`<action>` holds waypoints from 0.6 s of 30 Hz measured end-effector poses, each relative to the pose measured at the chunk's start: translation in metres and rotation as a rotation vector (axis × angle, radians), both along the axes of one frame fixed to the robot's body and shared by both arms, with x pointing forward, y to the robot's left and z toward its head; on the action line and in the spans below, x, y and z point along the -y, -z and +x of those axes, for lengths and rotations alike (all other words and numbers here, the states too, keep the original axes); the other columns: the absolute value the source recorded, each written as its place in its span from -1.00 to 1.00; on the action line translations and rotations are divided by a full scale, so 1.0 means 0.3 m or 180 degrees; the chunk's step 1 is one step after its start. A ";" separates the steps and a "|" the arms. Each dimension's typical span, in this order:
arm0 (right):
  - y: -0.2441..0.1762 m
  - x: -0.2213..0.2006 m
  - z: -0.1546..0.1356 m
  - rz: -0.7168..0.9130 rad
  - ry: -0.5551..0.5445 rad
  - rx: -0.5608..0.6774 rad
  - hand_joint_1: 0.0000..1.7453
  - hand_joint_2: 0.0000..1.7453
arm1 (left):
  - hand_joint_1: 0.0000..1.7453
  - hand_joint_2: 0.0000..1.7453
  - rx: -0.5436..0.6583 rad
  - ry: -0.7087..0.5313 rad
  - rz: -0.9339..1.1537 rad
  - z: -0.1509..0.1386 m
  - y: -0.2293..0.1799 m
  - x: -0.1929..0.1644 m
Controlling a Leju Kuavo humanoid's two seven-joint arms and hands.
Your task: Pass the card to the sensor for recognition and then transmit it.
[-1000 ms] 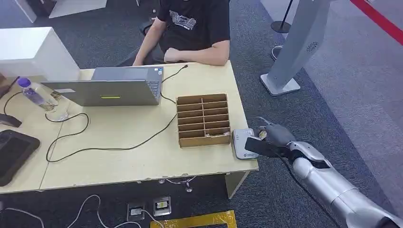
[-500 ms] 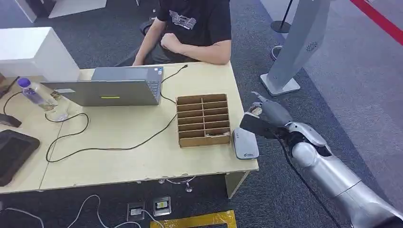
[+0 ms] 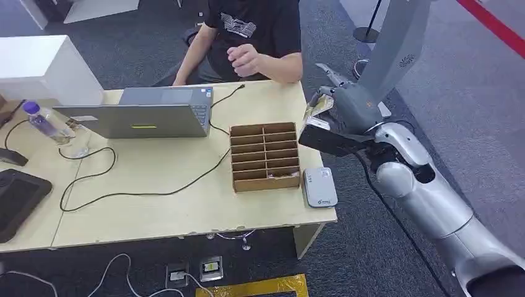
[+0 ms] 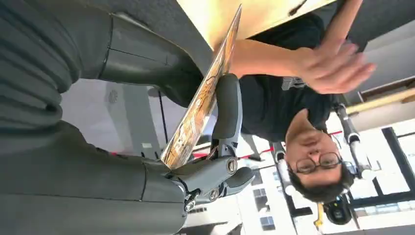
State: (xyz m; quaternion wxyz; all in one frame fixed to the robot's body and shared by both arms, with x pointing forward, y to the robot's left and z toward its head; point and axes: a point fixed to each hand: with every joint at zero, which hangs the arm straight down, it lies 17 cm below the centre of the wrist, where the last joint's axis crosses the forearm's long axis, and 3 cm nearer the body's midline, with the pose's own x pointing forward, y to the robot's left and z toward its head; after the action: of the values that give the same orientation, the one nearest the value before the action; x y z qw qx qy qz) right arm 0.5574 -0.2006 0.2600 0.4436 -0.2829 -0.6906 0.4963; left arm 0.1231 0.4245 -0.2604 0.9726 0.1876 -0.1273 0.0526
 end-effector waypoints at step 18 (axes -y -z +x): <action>0.027 -0.203 0.080 -0.0472 -0.0089 0.0315 1.00 1.00 | -1.00 -1.00 0.0069 0.0133 -0.0052 0.053 -0.004 0.040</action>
State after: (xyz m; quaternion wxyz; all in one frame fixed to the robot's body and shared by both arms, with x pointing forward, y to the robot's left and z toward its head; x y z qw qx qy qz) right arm 0.5815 -0.1398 0.2518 0.3797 -0.3295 -0.6769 0.5376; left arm 0.1391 0.4124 -0.2591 0.9735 0.1764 -0.1413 0.0352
